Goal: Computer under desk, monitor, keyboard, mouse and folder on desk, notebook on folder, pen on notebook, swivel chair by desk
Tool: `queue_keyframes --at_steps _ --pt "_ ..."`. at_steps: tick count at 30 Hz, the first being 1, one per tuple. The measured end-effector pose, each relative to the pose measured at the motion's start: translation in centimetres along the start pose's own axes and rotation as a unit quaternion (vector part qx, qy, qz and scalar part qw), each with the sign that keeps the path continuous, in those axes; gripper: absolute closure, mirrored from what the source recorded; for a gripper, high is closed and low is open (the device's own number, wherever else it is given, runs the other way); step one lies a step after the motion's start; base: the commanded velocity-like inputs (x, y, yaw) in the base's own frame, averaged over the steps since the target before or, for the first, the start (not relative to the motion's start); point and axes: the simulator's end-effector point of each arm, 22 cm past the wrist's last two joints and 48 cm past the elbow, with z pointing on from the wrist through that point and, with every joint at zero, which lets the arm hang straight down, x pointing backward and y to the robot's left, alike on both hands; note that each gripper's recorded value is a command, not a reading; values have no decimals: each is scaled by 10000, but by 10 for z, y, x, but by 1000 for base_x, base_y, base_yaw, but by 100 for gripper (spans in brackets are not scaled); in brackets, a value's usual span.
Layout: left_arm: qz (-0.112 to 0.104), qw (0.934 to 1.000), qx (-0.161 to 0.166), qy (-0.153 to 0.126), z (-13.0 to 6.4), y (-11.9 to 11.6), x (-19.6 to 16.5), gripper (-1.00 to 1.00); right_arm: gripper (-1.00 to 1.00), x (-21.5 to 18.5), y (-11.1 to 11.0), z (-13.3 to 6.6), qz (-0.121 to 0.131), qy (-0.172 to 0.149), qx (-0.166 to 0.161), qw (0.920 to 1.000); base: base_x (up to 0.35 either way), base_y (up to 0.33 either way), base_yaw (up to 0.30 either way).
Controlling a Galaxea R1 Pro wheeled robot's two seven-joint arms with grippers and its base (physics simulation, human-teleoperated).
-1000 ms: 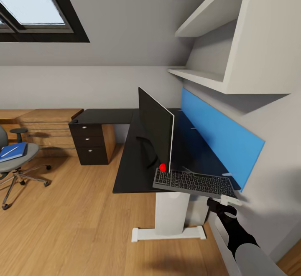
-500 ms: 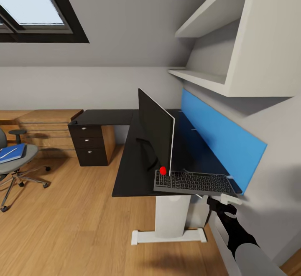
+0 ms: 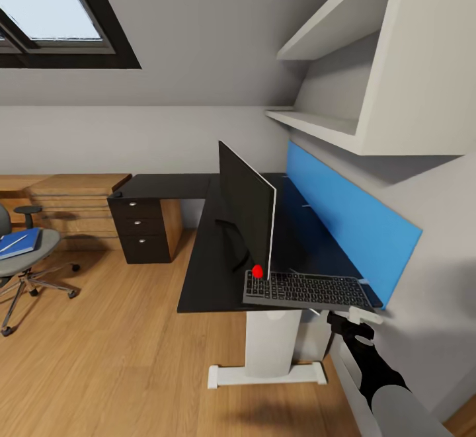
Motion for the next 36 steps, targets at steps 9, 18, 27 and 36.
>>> queue_keyframes --at_steps 9,18,27,36 --pt "1 10000 -4 2 0 0 0 -100 -100 0 0 0 0 0 0 10000 92 0 0" --pt "1 10000 -2 2 0 0 0 -100 -100 0 0 0 0 0 0 10000 107 0 0" --pt "0 10000 1 1 0 0 0 -100 -100 -1 0 0 0 -7 1 10000 85 0 0" --pt "1 10000 1 3 0 0 0 -100 -100 -1 0 0 0 -7 -1 10000 55 0 0"
